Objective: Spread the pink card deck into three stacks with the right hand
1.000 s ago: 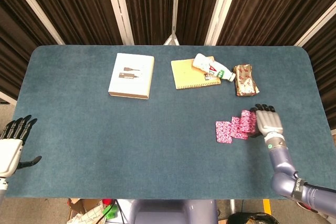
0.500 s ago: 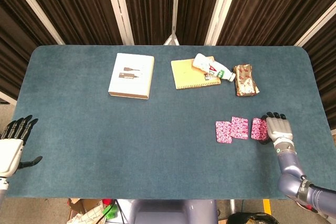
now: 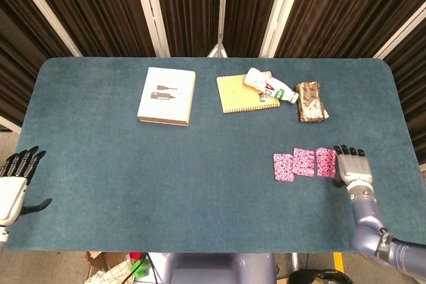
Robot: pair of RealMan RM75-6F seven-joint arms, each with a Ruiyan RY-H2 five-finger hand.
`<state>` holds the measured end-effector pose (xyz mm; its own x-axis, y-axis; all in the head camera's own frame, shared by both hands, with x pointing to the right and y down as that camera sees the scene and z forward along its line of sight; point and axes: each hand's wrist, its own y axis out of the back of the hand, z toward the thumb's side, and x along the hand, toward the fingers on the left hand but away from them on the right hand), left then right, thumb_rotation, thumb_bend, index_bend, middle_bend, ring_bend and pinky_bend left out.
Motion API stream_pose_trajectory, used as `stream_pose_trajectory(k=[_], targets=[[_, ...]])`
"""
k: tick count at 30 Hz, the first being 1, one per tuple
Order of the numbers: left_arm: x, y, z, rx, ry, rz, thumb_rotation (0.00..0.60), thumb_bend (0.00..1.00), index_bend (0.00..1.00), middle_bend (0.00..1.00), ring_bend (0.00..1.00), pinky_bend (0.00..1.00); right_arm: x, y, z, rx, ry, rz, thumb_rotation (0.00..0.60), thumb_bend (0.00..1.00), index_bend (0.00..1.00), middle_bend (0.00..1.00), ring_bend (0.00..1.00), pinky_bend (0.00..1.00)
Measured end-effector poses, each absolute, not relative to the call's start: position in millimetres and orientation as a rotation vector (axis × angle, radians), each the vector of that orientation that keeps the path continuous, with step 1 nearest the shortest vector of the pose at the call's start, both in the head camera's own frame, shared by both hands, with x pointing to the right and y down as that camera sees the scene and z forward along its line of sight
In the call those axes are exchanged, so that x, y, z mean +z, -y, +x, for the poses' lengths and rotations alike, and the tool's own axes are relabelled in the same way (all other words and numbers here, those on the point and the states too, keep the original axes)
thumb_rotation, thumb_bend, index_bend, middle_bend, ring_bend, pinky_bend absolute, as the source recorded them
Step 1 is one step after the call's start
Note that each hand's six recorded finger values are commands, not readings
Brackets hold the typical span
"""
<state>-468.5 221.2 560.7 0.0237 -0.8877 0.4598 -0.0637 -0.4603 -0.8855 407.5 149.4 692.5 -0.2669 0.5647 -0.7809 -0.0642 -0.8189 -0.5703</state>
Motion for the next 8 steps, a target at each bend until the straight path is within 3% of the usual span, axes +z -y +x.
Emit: stream_pose_trajectory(k=[8], targets=[[552,-224,-471,-1.490,-1.013,-1.602,0.600,0.02,0.00,0.00,0.00,0.00,657,-151,402,1.993,0.676,-1.563,0.600,0.33,0.00,0.00,0.00,0.00]])
